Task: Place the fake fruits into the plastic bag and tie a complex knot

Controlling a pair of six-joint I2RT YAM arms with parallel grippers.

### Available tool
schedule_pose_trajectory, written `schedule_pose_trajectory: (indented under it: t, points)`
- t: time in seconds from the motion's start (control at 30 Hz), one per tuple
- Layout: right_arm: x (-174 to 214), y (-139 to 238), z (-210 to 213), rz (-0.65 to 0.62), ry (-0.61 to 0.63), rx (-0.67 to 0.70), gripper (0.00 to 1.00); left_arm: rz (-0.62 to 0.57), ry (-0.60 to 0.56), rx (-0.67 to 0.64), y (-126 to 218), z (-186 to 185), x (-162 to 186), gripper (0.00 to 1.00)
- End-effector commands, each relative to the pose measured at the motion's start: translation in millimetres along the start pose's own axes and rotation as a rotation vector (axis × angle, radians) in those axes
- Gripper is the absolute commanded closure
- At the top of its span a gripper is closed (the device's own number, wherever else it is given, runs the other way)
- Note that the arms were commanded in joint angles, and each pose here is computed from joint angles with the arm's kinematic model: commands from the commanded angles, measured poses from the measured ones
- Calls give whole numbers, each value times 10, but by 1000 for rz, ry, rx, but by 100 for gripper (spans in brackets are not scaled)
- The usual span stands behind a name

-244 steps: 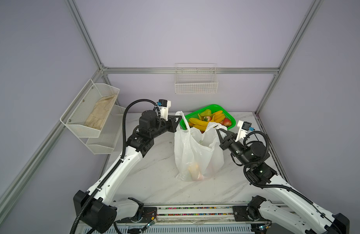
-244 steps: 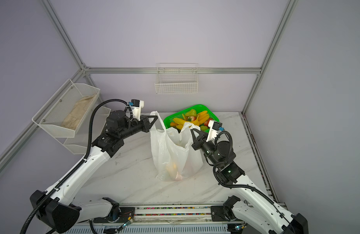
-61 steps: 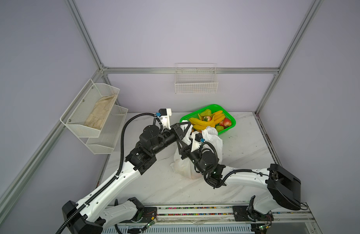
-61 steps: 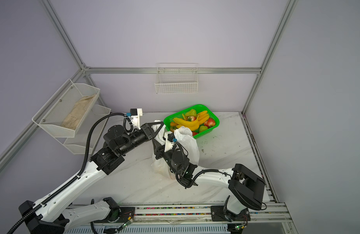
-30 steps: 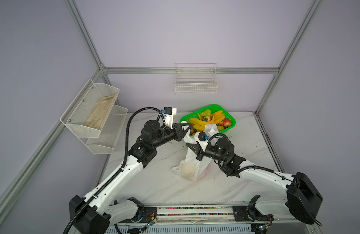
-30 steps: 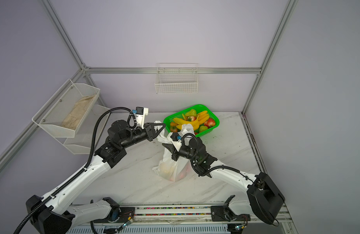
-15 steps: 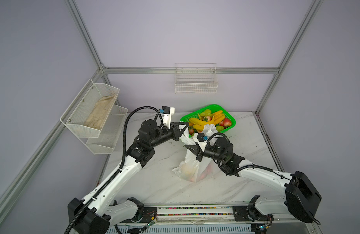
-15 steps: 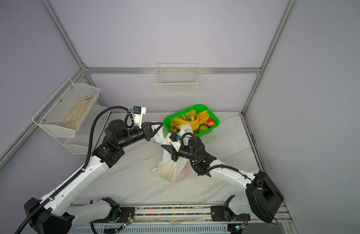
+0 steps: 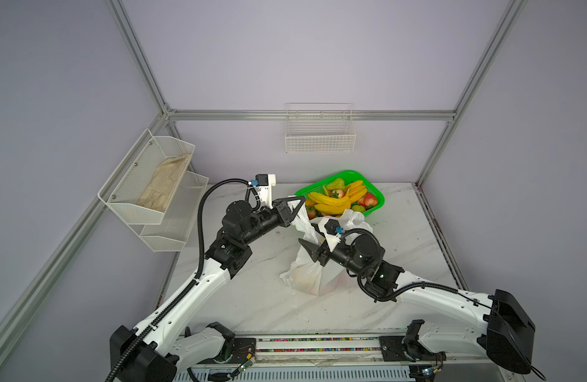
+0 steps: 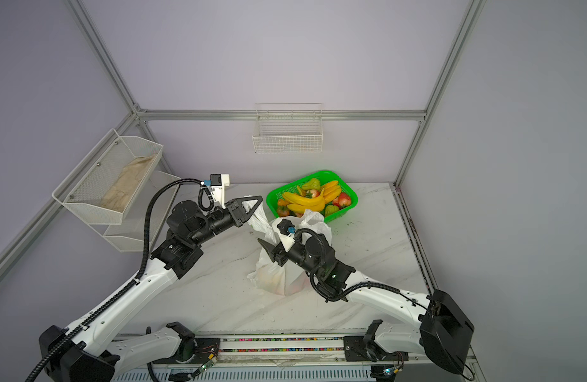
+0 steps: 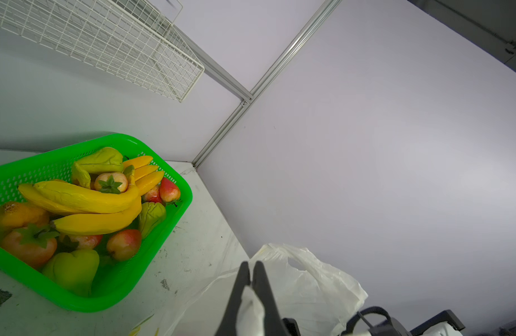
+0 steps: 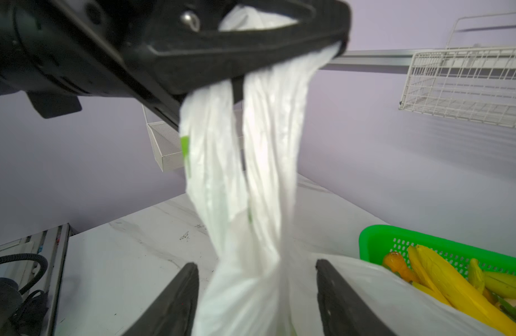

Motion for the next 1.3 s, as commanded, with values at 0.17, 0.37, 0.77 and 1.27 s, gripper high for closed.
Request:
schedule_pose_trajectory:
  t: [0.17, 0.37, 0.77, 1.27]
  points:
    - [-332, -144, -24, -101, 24, 192, 27, -42, 26, 41, 52, -25, -23, 100]
    - [-223, -339, 63, -100, 53, -174, 30, -58, 9, 42, 98, -62, -38, 100]
    - [346, -240, -25, 10, -72, -470, 75, -94, -29, 8, 165, -79, -77, 100]
    - [-201, -280, -143, -62, -136, 44, 35, -82, 4, -5, 123, -24, -59, 100]
Point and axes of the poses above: each gripper's point midway between its finger pads, its own y axis back along the fingers, its own z axis along the line the jaws close on, x = y × z, the point moved 9 cm from there along y, back along the fingers, and after that the axes turned 6 degrees about y, right-handed, at the moved point
